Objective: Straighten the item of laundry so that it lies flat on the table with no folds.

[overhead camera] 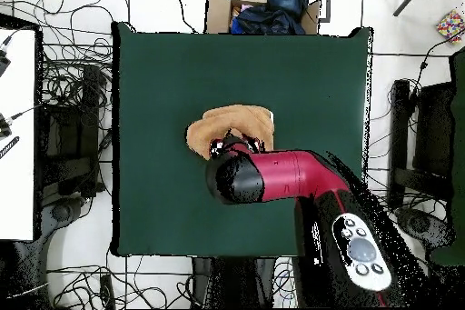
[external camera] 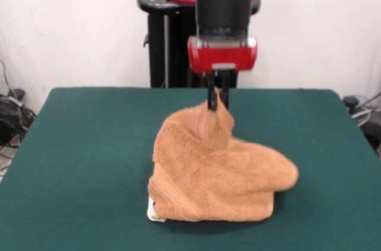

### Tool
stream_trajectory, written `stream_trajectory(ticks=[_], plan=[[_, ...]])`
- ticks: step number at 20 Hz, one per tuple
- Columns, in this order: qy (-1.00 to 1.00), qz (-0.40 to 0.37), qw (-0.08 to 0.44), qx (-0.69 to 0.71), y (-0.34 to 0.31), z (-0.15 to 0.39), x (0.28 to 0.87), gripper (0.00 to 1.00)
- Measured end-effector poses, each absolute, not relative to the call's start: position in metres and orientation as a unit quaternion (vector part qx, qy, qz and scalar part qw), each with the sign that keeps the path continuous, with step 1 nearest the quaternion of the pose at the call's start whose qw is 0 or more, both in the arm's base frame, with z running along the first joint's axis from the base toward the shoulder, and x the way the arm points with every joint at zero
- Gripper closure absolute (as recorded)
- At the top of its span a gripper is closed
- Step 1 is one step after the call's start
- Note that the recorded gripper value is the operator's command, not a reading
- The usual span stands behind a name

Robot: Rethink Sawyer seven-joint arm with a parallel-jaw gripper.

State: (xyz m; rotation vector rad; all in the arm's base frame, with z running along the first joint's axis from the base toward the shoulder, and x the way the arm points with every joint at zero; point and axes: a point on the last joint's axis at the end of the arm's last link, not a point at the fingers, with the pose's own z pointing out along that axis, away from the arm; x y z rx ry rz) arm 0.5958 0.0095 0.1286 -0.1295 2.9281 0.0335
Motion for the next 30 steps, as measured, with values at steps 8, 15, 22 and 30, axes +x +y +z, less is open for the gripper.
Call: stream_trajectory(ticks=[8, 15, 22, 30], plan=[[0.998, 0.022, 0.054, 0.008, 0.023, 0.228, 0.606, 1.0], [0.999, 0.017, 0.048, 0.021, 0.041, 0.313, 0.61, 1.0], [0.999, 0.008, 0.035, 0.009, 0.067, 0.384, 0.605, 1.0], [0.999, 0.017, 0.051, 0.002, 0.102, 0.438, 0.59, 1.0]])
